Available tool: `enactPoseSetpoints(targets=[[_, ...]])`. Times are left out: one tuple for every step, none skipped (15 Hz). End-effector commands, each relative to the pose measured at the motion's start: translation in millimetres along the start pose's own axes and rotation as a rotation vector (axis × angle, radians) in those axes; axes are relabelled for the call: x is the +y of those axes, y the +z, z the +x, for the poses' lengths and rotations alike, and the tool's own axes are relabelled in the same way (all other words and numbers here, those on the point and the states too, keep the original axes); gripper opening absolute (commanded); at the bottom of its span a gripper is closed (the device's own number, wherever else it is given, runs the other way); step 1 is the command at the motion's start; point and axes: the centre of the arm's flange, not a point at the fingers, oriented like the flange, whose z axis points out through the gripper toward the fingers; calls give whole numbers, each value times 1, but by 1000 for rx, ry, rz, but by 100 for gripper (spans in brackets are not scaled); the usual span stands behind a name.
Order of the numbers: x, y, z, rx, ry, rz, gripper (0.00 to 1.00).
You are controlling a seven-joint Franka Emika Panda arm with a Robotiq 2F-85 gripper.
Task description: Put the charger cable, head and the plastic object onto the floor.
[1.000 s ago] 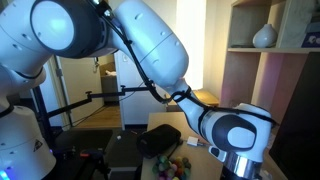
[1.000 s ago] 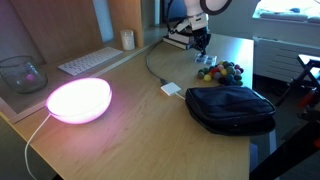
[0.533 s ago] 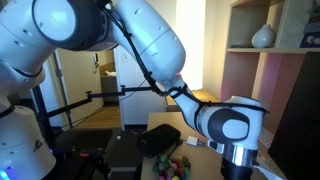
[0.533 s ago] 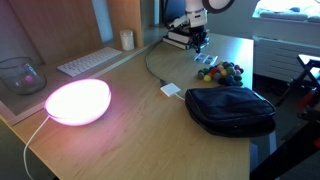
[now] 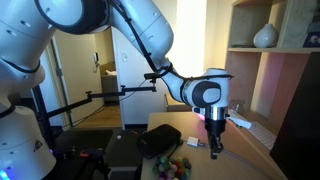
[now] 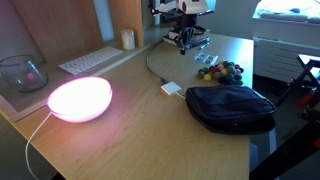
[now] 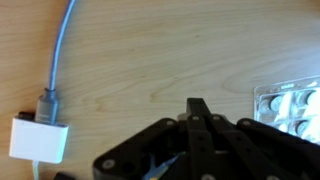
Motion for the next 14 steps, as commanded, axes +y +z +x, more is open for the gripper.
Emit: enactPoseSetpoints(targets=[[-21, -1, 11, 41, 39, -31, 0], [-28, 2, 12, 48, 53, -37, 0], [-36, 3, 14, 54, 84, -29, 0], [-45, 2, 17, 59, 102, -36, 0], [-52, 1, 19, 53, 115, -30, 0], [-58, -1, 22, 50, 129, -24, 0], [-63, -3, 25, 48, 149, -28, 0], [-68, -6, 30, 41, 162, -21, 0], [-73, -9, 34, 36, 172, -14, 0], [-76, -12, 39, 26, 178, -7, 0], [-79, -14, 41, 20, 180, 2, 0], [-79, -15, 43, 11, 180, 16, 0], [-80, -16, 44, 12, 184, 20, 0], [-80, -17, 46, 9, 201, 22, 0]])
